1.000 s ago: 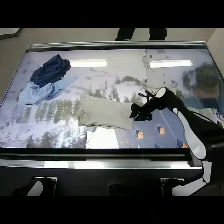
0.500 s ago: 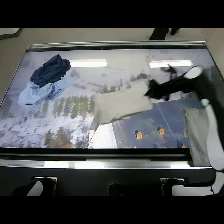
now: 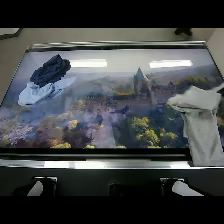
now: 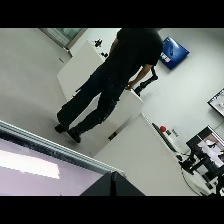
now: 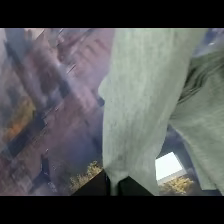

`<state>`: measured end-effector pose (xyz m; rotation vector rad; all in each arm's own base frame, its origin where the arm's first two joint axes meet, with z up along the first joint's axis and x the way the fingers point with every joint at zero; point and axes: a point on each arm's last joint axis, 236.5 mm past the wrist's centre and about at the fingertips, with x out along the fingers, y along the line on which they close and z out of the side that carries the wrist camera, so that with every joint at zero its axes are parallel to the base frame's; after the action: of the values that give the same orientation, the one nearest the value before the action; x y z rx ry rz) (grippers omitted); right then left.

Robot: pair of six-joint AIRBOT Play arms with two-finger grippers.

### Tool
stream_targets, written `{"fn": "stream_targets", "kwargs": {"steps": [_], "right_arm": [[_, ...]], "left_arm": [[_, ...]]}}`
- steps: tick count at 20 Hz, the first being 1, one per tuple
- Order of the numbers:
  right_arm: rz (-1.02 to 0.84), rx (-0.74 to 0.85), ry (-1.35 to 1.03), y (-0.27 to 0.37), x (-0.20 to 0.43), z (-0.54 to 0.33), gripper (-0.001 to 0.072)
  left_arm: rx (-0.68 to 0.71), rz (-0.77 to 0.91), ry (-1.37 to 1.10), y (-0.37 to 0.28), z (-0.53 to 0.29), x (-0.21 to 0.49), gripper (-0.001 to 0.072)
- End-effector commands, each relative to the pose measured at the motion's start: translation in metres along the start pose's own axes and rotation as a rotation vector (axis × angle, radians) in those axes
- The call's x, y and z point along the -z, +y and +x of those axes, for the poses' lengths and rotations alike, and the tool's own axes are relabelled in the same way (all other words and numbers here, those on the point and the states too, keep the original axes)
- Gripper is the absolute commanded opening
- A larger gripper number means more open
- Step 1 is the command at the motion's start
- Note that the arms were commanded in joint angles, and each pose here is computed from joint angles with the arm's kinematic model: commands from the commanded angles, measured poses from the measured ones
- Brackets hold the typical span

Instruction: Fold the shirts.

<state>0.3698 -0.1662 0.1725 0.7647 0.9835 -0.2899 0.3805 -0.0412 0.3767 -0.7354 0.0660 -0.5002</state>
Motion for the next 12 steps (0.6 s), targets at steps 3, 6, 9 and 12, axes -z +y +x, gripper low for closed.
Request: {"fn": "stream_targets", "kwargs": {"steps": [3, 6, 9, 12], "right_arm": [[0.236, 0.031, -0.097, -0.053, -0.020, -0.037, 0.0048], [0.386, 0.055, -0.170, -0.079, -0.026, -0.063, 0.0048], [0.443, 0.153, -0.029, -0.106, 0.010, -0.061, 0.0049], [0.457, 0.380, 0.212, -0.157, 0.075, -0.055, 0.0049]], "left_arm": [[0.001, 0.003, -0.001, -0.001, 0.000, 0.000, 0.0034], [0.002, 0.003, -0.001, -0.001, 0.000, 0.000, 0.0034], [0.004, 0.005, -0.003, -0.002, -0.001, -0.001, 0.0034], [0.004, 0.007, -0.004, -0.003, -0.001, -0.001, 0.0034]]}}
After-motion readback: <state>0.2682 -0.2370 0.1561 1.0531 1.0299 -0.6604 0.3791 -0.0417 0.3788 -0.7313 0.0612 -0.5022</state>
